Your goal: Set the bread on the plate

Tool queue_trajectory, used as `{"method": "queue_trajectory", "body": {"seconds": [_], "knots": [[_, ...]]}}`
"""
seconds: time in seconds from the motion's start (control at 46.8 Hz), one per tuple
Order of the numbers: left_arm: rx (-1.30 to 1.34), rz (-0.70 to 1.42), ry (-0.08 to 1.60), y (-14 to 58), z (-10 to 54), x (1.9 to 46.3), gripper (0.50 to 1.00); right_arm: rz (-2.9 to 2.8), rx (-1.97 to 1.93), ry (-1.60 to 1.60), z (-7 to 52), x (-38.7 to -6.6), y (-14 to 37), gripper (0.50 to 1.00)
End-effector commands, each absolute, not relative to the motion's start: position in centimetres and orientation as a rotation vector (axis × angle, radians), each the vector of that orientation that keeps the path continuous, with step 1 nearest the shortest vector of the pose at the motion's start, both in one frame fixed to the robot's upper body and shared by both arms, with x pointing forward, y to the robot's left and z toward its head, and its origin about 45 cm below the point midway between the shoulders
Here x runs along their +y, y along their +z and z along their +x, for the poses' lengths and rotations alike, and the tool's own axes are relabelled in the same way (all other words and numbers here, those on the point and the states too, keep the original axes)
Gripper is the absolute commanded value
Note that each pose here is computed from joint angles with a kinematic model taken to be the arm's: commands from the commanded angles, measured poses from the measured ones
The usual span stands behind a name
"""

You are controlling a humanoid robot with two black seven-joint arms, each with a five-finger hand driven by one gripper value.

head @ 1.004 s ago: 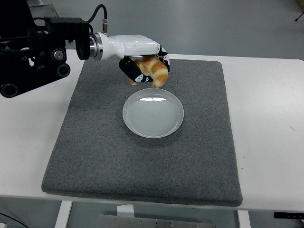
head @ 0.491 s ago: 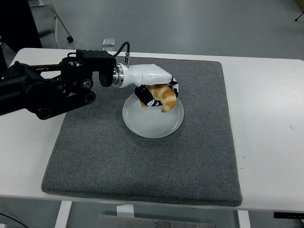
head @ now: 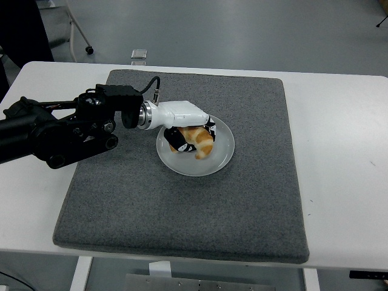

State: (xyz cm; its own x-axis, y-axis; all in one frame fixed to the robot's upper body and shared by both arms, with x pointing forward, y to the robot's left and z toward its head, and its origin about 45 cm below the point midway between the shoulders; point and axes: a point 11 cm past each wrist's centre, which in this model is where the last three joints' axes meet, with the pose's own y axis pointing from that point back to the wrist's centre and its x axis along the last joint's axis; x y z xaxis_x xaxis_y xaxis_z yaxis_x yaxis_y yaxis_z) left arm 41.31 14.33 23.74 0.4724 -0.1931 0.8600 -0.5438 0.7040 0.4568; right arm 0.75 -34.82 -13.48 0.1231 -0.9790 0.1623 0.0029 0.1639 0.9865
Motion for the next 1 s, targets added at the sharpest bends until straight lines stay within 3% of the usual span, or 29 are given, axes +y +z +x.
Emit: {"method": "queue_trajectory", "body": {"seconds": [0.0,0.534,0.62,0.705,0.812,0.855,0.983], "knots": [[-1.083,0.8,0.242,23.49,41.21,14.47,0.5,1.135,-1.183,-1.006,0.78,-34.81,-13.48,0.932],[-1.066,0.808,0.246,22.91,41.22,14.93,0.5,1.135,-1.183,-1.006,0.78,-34.81,-13.48,0.93],[-1.061,0.804,0.248,22.93,41.21,14.91,0.704,1.134,-1.182,-1.007,0.69,-34.81,-13.48,0.93],[-1.055,0.795,0.249,22.94,41.16,14.86,0.782,1.134,-1.183,-1.005,0.78,-34.83,-13.48,0.93],[-1.053,0.789,0.252,23.03,41.17,14.88,0.96,1.134,-1.183,-1.008,0.69,-34.81,-13.48,0.932],[-1.053,0.789,0.252,23.03,41.17,14.88,0.988,1.135,-1.183,-1.006,0.78,-34.81,-13.48,0.93],[-1.046,0.777,0.266,23.37,41.29,14.78,0.99,1.134,-1.183,-1.005,0.78,-34.82,-13.48,0.932]]}}
